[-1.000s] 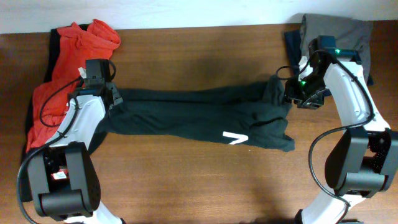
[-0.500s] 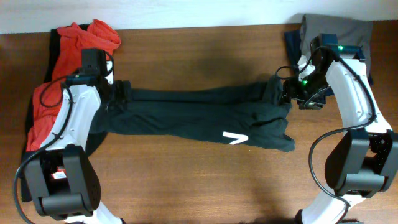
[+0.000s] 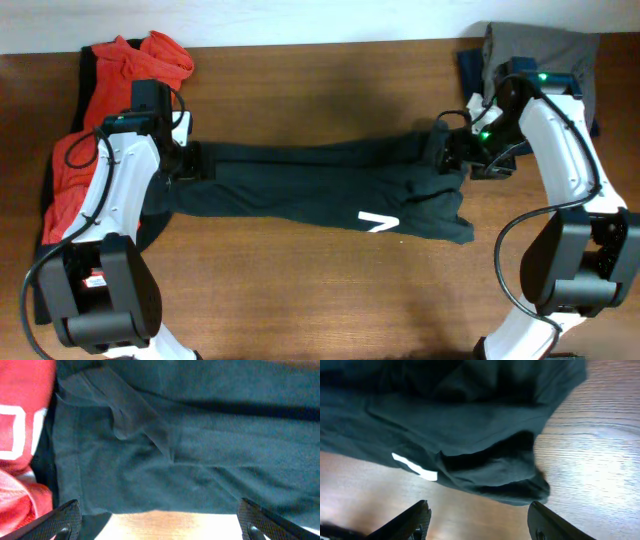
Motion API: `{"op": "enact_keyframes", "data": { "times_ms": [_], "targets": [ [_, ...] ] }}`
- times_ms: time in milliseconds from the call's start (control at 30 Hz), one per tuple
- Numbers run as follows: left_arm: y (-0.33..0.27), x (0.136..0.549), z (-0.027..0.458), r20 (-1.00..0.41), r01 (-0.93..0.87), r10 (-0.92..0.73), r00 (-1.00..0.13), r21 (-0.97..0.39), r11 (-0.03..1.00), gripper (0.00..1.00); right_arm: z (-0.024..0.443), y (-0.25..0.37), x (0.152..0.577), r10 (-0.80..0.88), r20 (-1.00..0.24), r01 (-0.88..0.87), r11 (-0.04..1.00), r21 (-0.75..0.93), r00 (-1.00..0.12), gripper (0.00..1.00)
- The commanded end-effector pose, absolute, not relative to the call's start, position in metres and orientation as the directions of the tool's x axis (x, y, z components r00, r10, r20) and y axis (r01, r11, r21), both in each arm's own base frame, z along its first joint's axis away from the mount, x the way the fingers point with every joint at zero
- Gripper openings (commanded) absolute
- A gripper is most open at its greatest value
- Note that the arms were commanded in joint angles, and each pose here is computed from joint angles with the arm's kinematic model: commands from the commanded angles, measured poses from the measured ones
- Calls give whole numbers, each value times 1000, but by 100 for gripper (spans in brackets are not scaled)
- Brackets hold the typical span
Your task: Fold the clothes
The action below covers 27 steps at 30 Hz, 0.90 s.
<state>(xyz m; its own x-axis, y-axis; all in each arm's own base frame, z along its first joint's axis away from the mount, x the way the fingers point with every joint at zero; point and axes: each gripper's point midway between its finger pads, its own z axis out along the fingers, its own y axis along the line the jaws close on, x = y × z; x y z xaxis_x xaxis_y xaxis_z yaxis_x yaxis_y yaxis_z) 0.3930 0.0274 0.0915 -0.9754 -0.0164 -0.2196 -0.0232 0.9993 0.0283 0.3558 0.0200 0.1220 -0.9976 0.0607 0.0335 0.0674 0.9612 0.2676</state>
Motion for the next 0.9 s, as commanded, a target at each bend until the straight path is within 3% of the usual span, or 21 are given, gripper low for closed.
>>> {"op": "enact_keyframes", "data": {
  "times_ms": [0, 233, 533, 867],
  "targets": [
    [22, 393, 103, -237, -41, -42, -971, -11, 999, 99, 135, 46, 355, -15, 4, -13, 957, 288, -1000, 67],
    [21, 383, 145, -316, -50, -52, -947, -12, 999, 99, 150, 78, 340, -101, -7, -98, 953, 288, -995, 67],
    [20, 364, 177, -359, -67, -69, -931, -19, 998, 99, 193, 81, 329, -128, -139, -160, 955, 250, -982, 69],
    [19, 354, 179, -334, -67, -69, -940, -19, 998, 99, 193, 72, 346, -126, -204, -165, 969, 186, -971, 74]
  ]
}}
